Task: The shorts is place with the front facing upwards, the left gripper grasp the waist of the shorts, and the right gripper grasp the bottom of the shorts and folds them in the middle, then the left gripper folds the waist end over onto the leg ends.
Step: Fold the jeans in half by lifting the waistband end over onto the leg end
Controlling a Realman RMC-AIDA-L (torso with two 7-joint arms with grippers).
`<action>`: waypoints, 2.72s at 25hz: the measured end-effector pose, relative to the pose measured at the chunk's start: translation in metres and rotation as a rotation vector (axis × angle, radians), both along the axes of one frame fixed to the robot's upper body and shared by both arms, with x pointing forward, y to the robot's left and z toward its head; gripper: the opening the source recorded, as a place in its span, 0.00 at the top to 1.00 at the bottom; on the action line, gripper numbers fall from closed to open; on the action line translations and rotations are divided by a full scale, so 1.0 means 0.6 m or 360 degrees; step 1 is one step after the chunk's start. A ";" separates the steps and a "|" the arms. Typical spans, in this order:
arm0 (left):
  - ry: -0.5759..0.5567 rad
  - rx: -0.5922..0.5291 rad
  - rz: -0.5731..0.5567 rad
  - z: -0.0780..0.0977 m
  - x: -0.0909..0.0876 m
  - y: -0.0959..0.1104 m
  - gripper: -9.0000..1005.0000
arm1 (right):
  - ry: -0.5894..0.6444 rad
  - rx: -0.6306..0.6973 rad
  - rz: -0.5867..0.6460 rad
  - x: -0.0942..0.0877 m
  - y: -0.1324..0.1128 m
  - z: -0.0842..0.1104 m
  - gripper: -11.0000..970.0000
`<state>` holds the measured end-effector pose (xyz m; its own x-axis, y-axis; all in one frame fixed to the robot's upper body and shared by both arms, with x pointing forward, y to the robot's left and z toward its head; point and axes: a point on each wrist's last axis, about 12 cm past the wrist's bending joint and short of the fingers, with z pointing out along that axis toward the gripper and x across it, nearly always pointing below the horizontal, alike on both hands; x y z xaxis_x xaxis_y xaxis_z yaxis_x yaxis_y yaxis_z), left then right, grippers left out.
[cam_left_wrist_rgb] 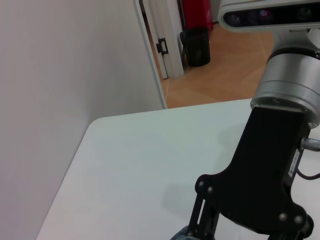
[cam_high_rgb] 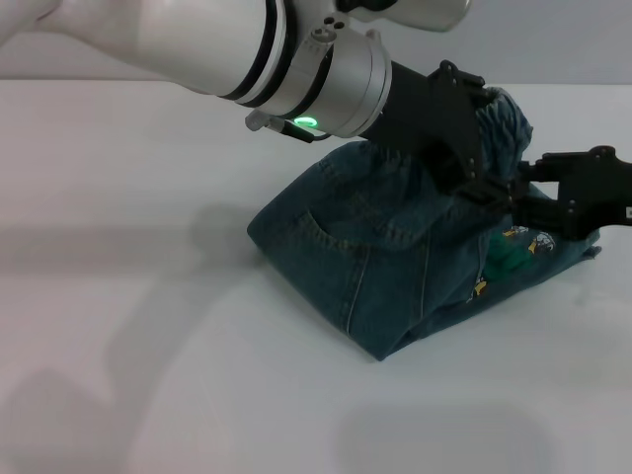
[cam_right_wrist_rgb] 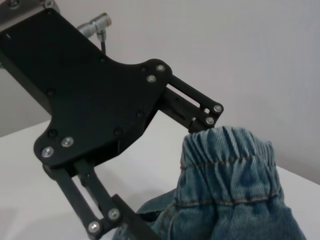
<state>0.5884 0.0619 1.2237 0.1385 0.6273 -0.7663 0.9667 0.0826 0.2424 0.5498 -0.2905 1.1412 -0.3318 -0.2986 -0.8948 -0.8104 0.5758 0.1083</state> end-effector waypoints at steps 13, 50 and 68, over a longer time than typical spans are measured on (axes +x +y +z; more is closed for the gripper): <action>-0.0002 0.0014 -0.0010 -0.002 -0.002 -0.002 0.19 | -0.0031 -0.0033 0.0023 -0.003 0.002 -0.005 0.67; -0.0098 0.0109 0.0164 -0.014 0.027 0.026 0.19 | -0.0043 -0.0051 -0.0006 -0.015 -0.010 -0.016 0.97; -0.0125 0.0021 0.0319 -0.004 0.048 0.058 0.19 | -0.0032 -0.0068 -0.0145 -0.022 -0.032 -0.030 0.95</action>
<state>0.6174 0.0966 1.2215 0.0692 0.6584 -0.7495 0.9093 0.2675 0.3189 0.5368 -0.3098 1.1233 -0.3411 -0.3060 -0.8888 -0.7563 0.6509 0.0662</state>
